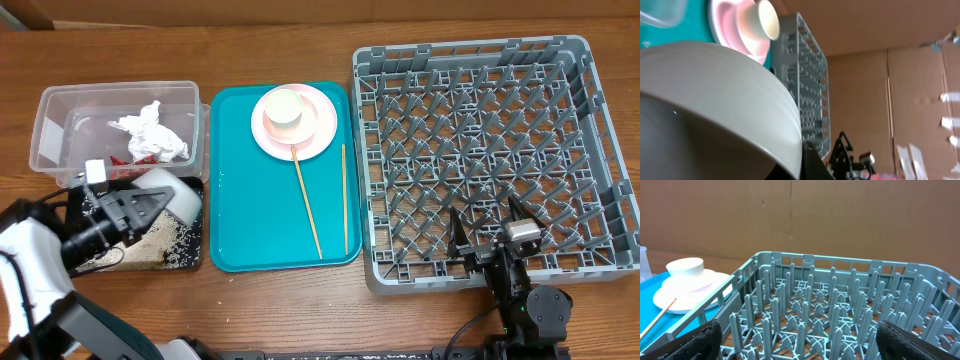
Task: Sort waste into correct bins and load items into the dishwasher
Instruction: 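Bring the empty bowl back and set it on the teal tray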
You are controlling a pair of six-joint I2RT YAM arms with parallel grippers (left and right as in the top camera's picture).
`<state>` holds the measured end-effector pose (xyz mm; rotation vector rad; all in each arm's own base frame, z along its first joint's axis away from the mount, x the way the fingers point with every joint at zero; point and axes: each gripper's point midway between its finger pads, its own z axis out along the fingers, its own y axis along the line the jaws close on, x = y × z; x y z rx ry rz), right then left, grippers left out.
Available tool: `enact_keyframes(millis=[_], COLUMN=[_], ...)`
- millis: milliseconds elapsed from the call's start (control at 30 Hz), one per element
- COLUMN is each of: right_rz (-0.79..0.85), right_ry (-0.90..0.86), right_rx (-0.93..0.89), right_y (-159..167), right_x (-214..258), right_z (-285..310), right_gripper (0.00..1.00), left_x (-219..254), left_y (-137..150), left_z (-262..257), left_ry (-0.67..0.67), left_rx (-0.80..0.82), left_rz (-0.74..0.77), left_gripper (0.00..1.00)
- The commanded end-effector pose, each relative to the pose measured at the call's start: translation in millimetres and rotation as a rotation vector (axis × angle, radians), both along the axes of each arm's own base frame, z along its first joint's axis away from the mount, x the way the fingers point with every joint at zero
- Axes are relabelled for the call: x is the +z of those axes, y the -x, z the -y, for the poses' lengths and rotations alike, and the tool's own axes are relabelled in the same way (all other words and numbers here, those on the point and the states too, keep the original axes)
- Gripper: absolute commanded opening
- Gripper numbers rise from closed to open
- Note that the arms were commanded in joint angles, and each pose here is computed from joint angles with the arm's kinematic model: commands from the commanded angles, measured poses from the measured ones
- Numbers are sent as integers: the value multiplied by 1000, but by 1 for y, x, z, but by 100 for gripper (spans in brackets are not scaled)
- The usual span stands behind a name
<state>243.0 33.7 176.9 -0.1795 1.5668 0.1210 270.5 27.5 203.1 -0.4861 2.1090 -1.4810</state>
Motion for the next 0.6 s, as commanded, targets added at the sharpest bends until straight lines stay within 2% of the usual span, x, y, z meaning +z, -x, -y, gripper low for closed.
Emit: enact_keyframes(millis=[0,100,367,567], right_rz=[-3,-3,-3,-3], right_ry=[-4,-4,-4,-4], right_rx=[1,1,1,1], right_y=[0,0,0,0], right_x=[-3,-3,-3,-3], right_z=[0,0,0,0], right_gripper=[100,100,100,100], left_x=[13,9,-14,-46], left_y=[-3,-7,-21,-22], left_z=[24,36,70,97], left_ry=[-55,-122,-433,-755], left_rx=[-72,-104,-113,-137], left_rz=[0,-56,-201,-282], left_gripper=[4,4,4,4])
